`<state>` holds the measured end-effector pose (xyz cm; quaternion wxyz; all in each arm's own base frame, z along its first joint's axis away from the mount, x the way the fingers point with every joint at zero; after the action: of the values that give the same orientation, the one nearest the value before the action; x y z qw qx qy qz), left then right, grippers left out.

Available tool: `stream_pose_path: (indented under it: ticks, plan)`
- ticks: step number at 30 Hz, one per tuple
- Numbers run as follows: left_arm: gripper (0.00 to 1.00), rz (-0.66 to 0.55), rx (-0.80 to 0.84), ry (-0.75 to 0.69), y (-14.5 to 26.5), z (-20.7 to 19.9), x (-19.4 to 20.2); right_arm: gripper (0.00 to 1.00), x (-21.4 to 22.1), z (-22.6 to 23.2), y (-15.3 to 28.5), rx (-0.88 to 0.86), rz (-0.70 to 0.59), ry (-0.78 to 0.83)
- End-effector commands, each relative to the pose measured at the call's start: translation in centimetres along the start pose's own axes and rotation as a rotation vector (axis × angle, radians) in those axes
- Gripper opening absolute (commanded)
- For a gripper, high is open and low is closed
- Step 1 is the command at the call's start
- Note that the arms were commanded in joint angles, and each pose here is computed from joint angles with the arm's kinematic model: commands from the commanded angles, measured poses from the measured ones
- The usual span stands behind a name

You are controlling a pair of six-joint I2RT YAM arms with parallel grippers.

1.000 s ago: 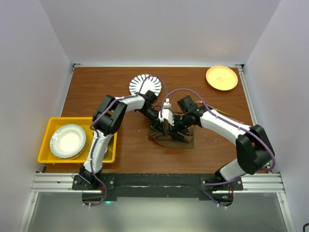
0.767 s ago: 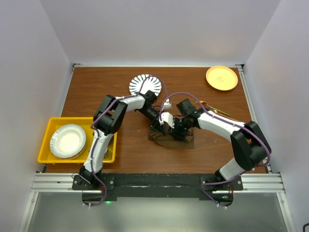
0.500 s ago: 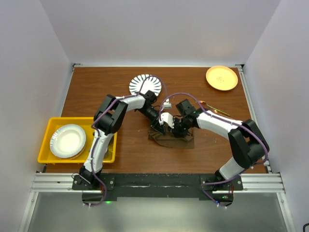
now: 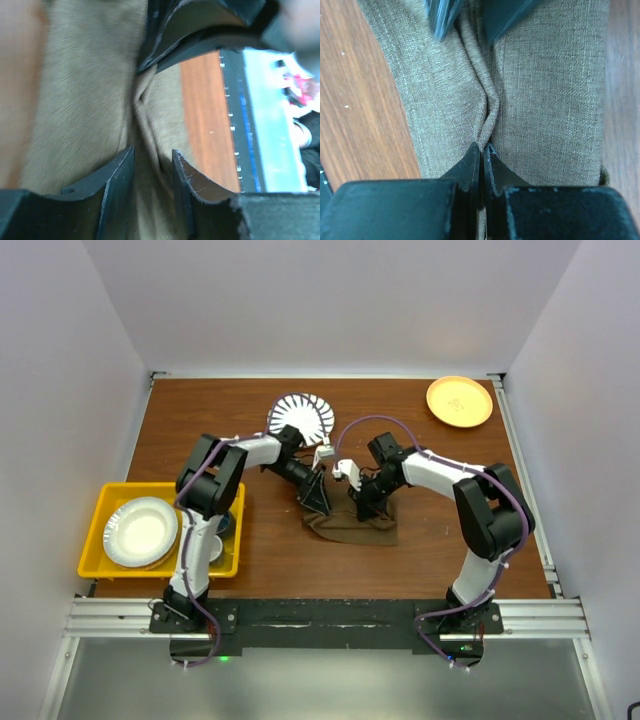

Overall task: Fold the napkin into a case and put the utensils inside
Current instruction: Fold the 2/3-rectangle-folded napkin at the center of the board.

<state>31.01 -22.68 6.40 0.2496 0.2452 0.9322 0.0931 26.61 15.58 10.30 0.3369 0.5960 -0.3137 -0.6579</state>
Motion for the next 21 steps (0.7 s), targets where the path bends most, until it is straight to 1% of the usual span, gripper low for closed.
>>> stream_pose_path:
  ticks: [1, 2, 3, 5, 7, 8, 9, 10, 11, 12, 13, 14, 15, 16, 17, 18, 19, 20, 21]
  plan:
    - [0.43, -0.118, -0.103, -0.078, 4.1, -0.8, -1.7, 0.00, 0.2, 0.6, 0.6, -0.079, -0.016, -0.075]
    - [0.43, -0.143, -0.115, -0.097, 4.8, -1.3, -1.9, 0.00, 0.3, 0.6, 0.5, -0.089, -0.016, -0.086]
    - [0.44, -0.173, -0.127, -0.075, 5.8, -1.4, -1.9, 0.00, 0.2, 0.6, 0.5, -0.094, -0.020, -0.089]
    - [0.44, -0.210, -0.155, -0.089, 7.2, -2.3, -2.1, 0.00, 0.3, 0.7, 0.4, -0.107, -0.025, -0.102]
    - [0.44, -0.259, -0.193, -0.065, 9.2, -2.7, -1.9, 0.00, 0.4, 0.7, 0.2, -0.116, -0.029, -0.115]
    - [0.44, -0.304, -0.230, -0.088, 11.0, -3.5, -2.3, 0.00, 0.4, 0.6, 0.2, -0.120, -0.031, -0.124]
    - [0.44, -0.323, -0.272, -0.094, 12.0, -3.9, -2.3, 0.00, 0.4, 0.6, 0.2, -0.124, -0.034, -0.136]
    - [0.43, -0.346, -0.316, -0.149, 13.0, -5.6, -2.5, 0.00, 0.4, 0.5, 0.3, -0.132, -0.048, -0.147]
    - [0.43, -0.358, -0.363, -0.196, 14.1, -6.5, -2.3, 0.00, 0.2, 0.3, 0.4, -0.133, -0.056, -0.158]
    - [0.43, -0.340, -0.459, -0.304, 14.8, -7.1, -2.1, 0.00, 0.3, 0.2, 0.3, -0.145, -0.058, -0.177]
    - [0.43, -0.342, -0.516, -0.401, 15.1, -9.2, -1.3, 0.00, 0.2, 0.1, 0.4, -0.155, -0.071, -0.196]
    - [0.43, -0.318, -0.568, -0.516, 15.2, -9.8, -0.8, 0.00, -0.1, -0.2, 0.5, -0.154, -0.084, -0.201]
    - [0.43, -0.301, -0.651, -0.575, 15.4, -10.3, -0.1, 0.00, -0.1, -0.3, 0.4, -0.168, -0.082, -0.221]
    - [0.43, -0.288, -0.700, -0.661, 14.8, -11.7, 1.6, 0.00, -0.1, -0.4, 0.5, -0.174, -0.086, -0.237]
    - [0.43, -0.219, -0.732, -0.804, 13.6, -12.4, 2.1, 0.00, -0.5, -0.8, 0.7, -0.173, -0.100, -0.236]
    - [0.44, -0.165, -0.835, -0.863, 12.9, -12.7, 2.9, 0.00, -0.3, -0.8, 0.6, -0.186, -0.098, -0.254]
    - [0.44, -0.163, -0.888, -0.986, 11.8, -13.4, 4.8, 0.00, -0.3, -1.0, 0.8, -0.190, -0.107, -0.270]
    - [0.46, -0.115, -0.876, -1.125, 9.6, -14.1, 5.3, 0.00, -0.5, -1.1, 0.9, -0.197, -0.117, -0.275]
    - [0.48, -0.065, -0.914, -1.154, 8.4, -13.2, 7.5, 0.00, -0.5, -1.1, 0.9, -0.205, -0.116, -0.285]
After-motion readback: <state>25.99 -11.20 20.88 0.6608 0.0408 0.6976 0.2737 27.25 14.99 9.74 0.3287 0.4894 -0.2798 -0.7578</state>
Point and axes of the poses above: each gripper's point midway between its finger pads, its own y axis back along the fingers, its own z axis along the line the jaws close on, x = y × z, the point moved 10 cm from there along y, back along the fingers, and after that the axes turned 15 degrees about y, right-handed, at the moved point
